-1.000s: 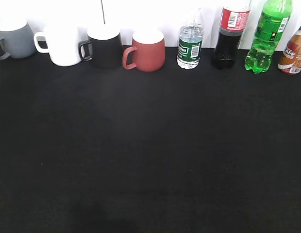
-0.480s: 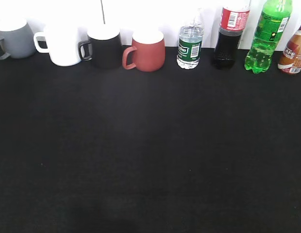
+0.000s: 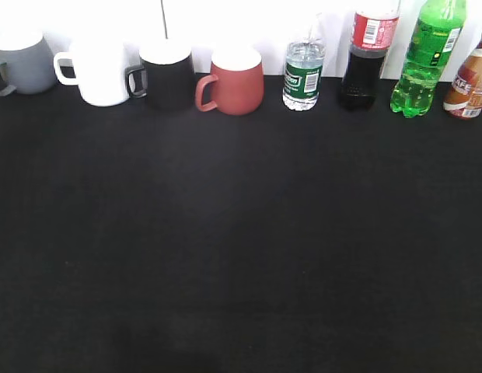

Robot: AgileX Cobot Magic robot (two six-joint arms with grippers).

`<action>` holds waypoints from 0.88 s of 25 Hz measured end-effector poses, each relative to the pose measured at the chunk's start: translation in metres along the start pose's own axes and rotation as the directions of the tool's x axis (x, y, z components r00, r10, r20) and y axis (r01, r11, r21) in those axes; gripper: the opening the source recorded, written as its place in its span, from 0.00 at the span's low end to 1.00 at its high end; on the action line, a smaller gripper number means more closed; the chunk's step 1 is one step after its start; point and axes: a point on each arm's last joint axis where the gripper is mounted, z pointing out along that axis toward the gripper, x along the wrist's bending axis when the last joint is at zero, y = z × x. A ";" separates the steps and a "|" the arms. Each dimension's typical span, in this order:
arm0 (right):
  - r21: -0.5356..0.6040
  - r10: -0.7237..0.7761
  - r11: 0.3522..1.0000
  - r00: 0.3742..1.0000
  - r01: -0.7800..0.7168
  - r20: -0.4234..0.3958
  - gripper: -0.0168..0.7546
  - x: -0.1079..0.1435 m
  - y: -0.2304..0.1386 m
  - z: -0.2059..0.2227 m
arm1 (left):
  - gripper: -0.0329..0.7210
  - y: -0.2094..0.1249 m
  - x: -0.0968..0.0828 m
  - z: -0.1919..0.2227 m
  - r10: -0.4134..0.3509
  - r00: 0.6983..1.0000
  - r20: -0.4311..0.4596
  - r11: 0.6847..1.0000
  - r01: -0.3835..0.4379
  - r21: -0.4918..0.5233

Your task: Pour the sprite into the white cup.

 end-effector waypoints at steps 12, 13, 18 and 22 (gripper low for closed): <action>0.000 0.000 1.000 1.000 0.000 0.000 0.79 0.000 0.000 0.000 | 0.36 0.000 0.000 0.000 -0.001 1.000 0.001 1.000 0.001 0.000; 0.000 0.000 1.000 1.000 0.000 0.000 0.79 0.000 0.000 0.000 | 0.36 0.000 0.000 0.000 0.000 1.000 0.001 1.000 0.000 0.000; 0.000 0.000 1.000 1.000 0.000 0.000 0.79 0.000 0.000 0.000 | 0.36 0.000 0.000 0.000 0.000 1.000 0.001 1.000 0.000 0.000; 0.000 0.000 1.000 1.000 0.000 0.000 0.79 0.000 0.000 0.000 | 0.36 0.000 0.000 0.000 0.000 1.000 0.001 1.000 0.000 0.000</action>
